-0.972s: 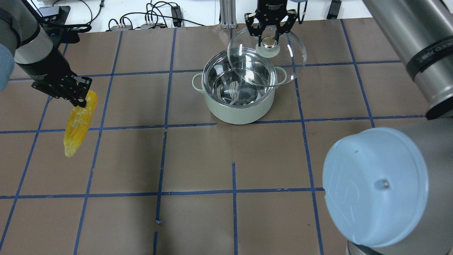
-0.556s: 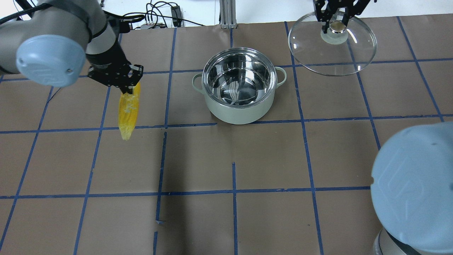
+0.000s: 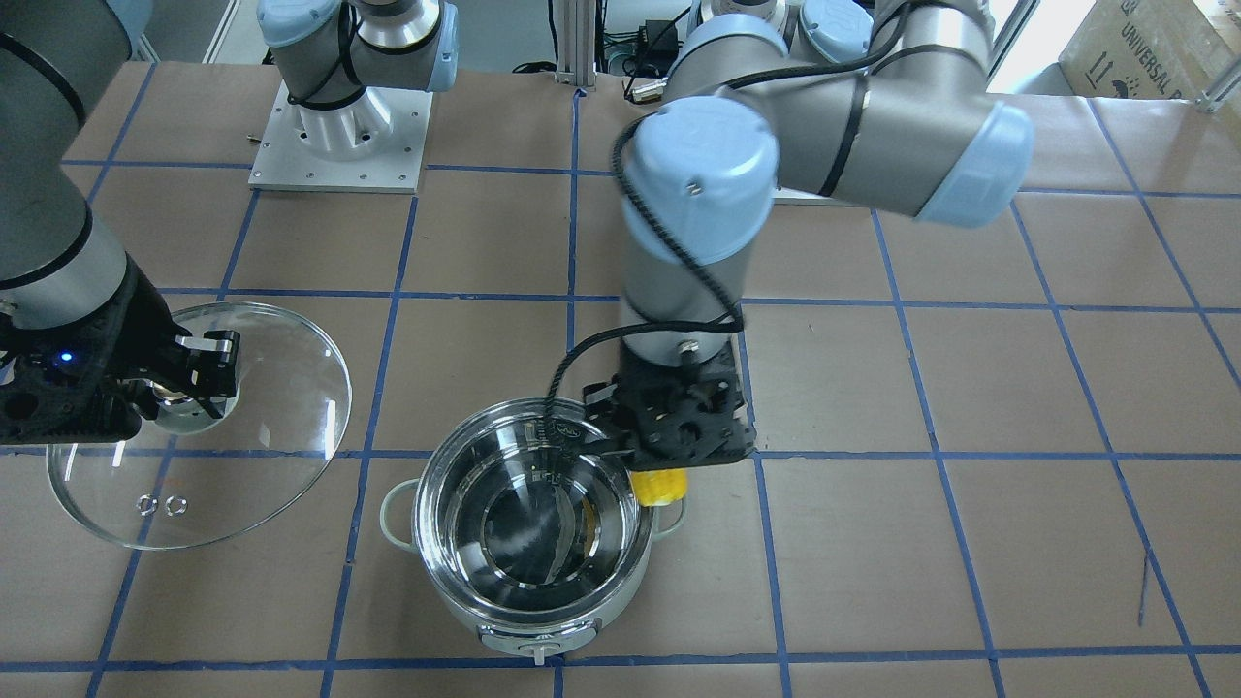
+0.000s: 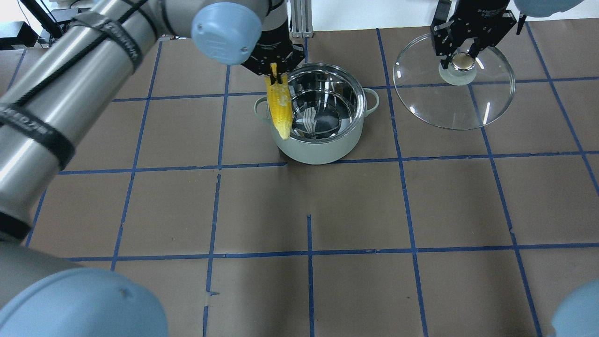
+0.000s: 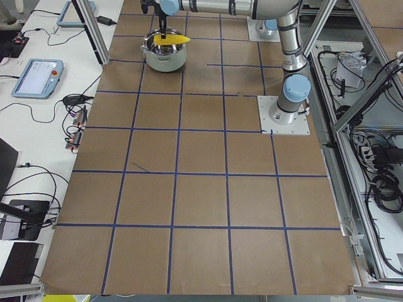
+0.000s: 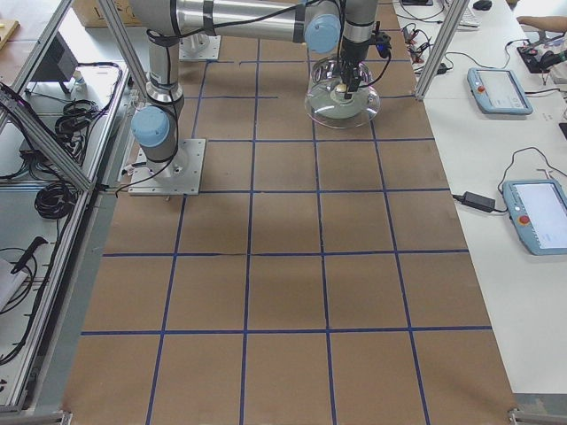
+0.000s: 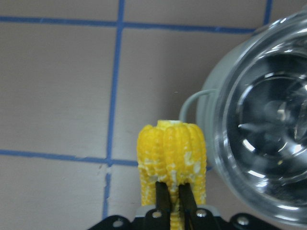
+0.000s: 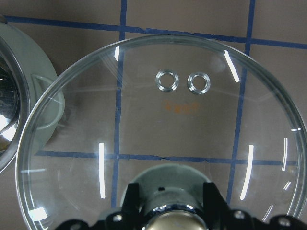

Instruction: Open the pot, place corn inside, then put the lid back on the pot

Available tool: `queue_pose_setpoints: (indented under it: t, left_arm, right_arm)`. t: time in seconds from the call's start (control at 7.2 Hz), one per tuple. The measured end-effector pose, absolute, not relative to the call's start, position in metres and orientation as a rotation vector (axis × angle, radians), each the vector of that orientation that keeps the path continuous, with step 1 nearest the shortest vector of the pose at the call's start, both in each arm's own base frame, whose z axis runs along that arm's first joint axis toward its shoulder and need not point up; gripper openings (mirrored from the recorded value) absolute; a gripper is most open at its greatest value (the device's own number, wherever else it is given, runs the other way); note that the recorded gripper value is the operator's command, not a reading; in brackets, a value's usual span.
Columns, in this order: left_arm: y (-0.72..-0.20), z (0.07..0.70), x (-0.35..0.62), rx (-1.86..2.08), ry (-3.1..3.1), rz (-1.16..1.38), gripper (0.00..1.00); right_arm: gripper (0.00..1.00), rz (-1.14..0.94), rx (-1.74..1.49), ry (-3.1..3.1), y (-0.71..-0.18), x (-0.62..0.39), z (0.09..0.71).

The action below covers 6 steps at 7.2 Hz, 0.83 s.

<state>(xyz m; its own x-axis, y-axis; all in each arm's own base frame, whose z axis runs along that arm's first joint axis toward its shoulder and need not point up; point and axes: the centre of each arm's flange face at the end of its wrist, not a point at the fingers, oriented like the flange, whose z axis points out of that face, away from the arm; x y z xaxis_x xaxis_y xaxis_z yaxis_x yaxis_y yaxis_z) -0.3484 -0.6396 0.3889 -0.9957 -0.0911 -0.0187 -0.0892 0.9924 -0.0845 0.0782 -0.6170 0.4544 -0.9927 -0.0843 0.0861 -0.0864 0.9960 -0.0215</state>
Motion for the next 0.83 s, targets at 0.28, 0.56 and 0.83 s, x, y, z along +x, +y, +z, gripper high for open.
queue_pose_setpoints:
  t: [0.28,0.56,0.83]
  left_arm:
    - [-0.649,0.362,-0.392,-0.123,3.132,-0.104,0.04]
    - [-0.653,0.354,-0.395,-0.121,3.134,-0.096,0.37]
    - [-0.659,0.348,-0.392,-0.119,3.13,-0.105,1.0]
  right_arm:
    - [0.09,0.049,0.1,-3.068,-0.616,0.047,0.451]
    - [0.09,0.046,0.092,-3.08,-0.616,0.036,0.45]
    - [0.09,0.045,0.091,-3.083,-0.616,0.035,0.45]
